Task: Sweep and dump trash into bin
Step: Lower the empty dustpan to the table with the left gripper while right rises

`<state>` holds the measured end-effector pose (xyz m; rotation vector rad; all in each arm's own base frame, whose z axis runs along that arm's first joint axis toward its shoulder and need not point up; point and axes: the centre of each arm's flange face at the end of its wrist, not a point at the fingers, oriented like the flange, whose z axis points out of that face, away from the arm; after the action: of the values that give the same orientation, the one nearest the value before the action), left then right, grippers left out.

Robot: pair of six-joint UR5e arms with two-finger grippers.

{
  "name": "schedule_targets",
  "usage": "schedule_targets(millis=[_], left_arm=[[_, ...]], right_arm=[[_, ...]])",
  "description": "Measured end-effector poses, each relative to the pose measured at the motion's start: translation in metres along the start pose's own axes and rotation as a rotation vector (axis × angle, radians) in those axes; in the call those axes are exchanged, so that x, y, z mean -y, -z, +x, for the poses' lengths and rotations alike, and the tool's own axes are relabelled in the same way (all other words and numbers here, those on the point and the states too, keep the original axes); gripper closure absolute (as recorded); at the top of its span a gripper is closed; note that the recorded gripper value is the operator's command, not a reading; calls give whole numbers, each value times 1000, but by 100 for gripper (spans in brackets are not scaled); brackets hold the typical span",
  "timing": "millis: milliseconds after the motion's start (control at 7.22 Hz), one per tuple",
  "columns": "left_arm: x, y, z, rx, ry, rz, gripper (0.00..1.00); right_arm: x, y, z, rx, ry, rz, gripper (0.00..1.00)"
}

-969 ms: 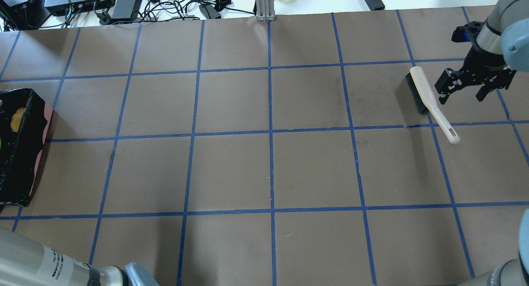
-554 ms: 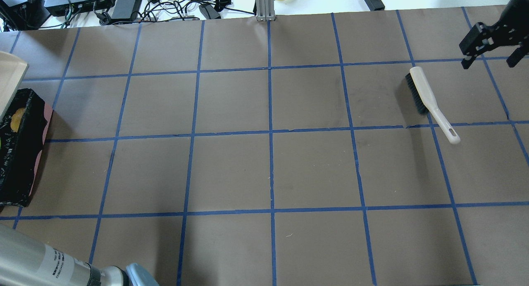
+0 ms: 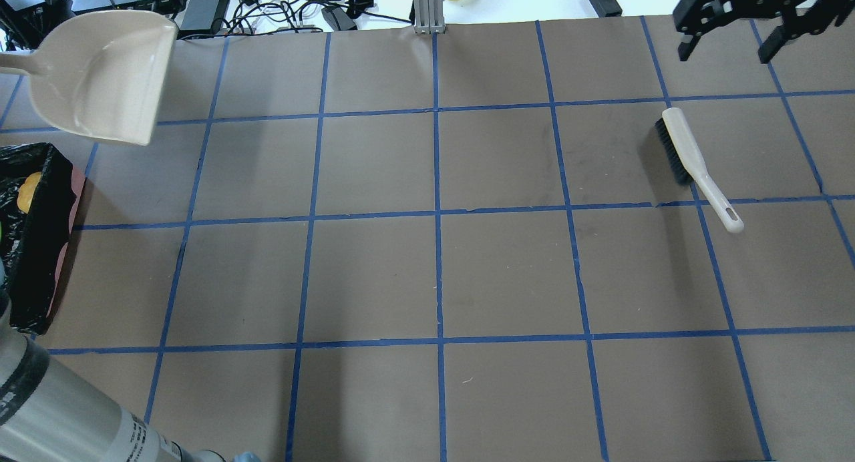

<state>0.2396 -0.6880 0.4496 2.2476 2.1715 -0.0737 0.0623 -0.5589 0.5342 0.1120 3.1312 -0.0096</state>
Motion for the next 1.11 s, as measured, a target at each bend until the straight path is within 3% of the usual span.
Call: schedule_targets(millis=[277,554,831,1108], left_arm=[[90,-69,-28,-42,-53,30,100],[153,-124,-33,-73,-121,43,100],[184,-165,-26,-115,-109,52,100],[199,-190,-24,-99,-99,35,100]], right_arm=[[-11,1,-60,6,57,49,0],[-42,10,-75,20,81,86,0],[-71,6,-74,20,84,112,0],[-71,-9,-74,19,90,92,0]])
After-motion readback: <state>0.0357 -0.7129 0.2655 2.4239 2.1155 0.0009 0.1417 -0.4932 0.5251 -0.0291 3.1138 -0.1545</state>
